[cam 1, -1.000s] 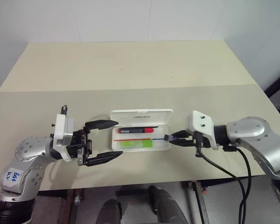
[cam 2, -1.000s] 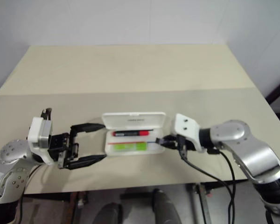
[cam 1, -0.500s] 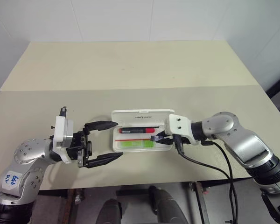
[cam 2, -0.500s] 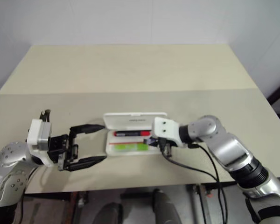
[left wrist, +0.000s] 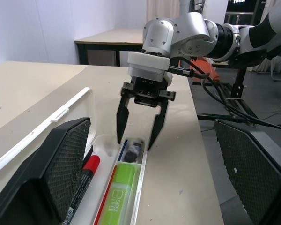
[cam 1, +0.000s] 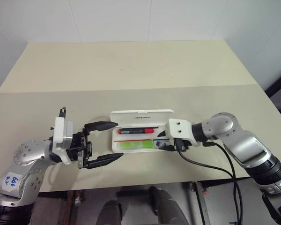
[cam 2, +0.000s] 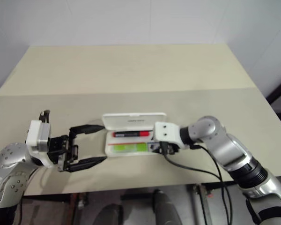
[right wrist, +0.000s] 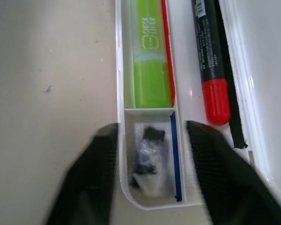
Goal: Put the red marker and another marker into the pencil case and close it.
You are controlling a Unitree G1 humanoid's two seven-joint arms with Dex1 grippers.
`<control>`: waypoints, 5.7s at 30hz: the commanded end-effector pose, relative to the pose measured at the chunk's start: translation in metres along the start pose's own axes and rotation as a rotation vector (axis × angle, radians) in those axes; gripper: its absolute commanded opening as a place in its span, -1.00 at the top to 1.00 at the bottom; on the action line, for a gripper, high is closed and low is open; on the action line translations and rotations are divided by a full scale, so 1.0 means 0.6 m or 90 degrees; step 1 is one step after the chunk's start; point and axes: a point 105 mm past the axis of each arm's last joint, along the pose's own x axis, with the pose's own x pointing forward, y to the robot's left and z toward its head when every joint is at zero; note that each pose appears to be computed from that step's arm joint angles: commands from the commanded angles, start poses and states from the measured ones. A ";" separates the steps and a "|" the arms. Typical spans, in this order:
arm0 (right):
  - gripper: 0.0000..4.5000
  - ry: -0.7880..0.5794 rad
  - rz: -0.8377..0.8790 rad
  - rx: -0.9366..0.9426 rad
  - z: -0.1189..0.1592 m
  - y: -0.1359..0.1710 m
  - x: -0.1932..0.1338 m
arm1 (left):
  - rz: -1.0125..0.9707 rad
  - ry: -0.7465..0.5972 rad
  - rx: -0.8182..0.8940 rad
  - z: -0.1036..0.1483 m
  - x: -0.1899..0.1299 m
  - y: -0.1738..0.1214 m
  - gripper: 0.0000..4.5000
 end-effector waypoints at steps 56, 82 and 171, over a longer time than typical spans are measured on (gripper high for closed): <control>-1.00 -0.330 -0.316 0.105 0.031 -0.018 -0.187 | 0.227 0.028 -0.021 0.015 -0.065 0.264 0.49; -1.00 -0.290 -0.361 0.119 0.015 -0.007 -0.196 | -0.067 0.194 -0.399 -0.046 0.059 0.248 0.98; -1.00 -0.260 -0.277 0.090 -0.077 -0.017 -0.208 | -0.068 0.041 0.058 0.002 -0.041 0.087 -0.98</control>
